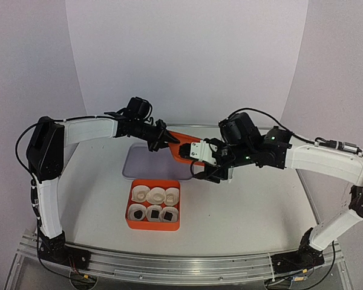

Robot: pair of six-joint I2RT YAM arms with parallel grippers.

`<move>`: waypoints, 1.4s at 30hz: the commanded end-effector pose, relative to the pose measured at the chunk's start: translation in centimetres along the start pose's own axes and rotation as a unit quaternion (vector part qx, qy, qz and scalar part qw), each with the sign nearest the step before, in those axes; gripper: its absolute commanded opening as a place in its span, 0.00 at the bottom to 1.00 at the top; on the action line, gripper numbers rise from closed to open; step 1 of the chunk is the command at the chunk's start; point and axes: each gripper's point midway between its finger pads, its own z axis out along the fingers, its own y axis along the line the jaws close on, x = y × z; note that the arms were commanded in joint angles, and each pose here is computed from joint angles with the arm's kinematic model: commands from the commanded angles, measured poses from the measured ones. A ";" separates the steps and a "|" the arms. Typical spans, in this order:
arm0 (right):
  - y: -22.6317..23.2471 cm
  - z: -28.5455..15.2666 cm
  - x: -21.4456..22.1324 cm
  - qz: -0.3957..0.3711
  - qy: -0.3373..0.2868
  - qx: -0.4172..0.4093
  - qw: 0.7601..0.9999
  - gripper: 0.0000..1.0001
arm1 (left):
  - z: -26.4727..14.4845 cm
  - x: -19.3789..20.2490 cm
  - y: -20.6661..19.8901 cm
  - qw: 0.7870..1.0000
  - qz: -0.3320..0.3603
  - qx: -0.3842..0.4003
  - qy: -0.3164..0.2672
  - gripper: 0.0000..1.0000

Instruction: Pack the chocolate

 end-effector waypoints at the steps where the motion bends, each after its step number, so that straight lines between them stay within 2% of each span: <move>1: -2.7 2.7 0.1 -0.075 0.024 0.072 0.994 0.72 | -0.9 0.3 -2.3 1.000 -0.026 0.009 0.008 0.00; 9: -4.0 5.8 1.4 -0.092 0.061 0.114 0.987 0.71 | -1.1 0.7 -2.2 0.998 -0.057 0.003 0.016 0.00; 15: -5.6 7.5 1.5 -0.105 0.064 0.165 0.979 0.64 | -1.1 1.2 -2.1 0.998 -0.065 0.000 0.027 0.00; 19: -6.2 8.1 1.7 -0.119 0.075 0.182 0.973 0.51 | -1.2 1.9 -2.3 0.997 -0.069 -0.002 0.031 0.00; 25: -6.7 7.5 1.7 -0.123 0.077 0.199 0.969 0.19 | -1.6 2.2 -2.3 0.997 -0.072 -0.005 0.027 0.01; 27: -6.8 7.2 1.4 -0.119 0.070 0.205 0.969 0.10 | -1.6 2.2 -2.4 0.997 -0.069 -0.003 0.028 0.12; 30: -7.1 6.6 0.9 -0.107 0.061 0.215 0.969 0.02 | -1.6 2.2 -2.6 0.998 -0.061 0.001 0.027 0.40; 32: -7.3 6.2 0.8 -0.097 0.059 0.222 0.968 0.00 | -1.8 2.2 -3.0 0.998 -0.049 0.006 0.025 0.59; 35: -7.6 5.7 0.8 -0.079 0.059 0.233 0.968 0.00 | -2.5 2.2 -4.2 0.999 -0.024 0.019 0.018 0.76; 37: -8.0 5.3 0.8 -0.063 0.058 0.241 0.967 0.00 | -3.1 2.1 -5.3 1.000 0.000 0.027 0.010 0.94; 39: -8.2 4.9 0.8 -0.041 0.054 0.249 0.966 0.00 | -3.9 1.9 -6.3 0.999 0.029 0.031 -0.007 1.00; 42: -8.6 3.8 0.7 0.003 0.044 0.264 0.964 0.00 | -6.0 1.3 -7.9 0.995 0.081 0.036 -0.040 1.00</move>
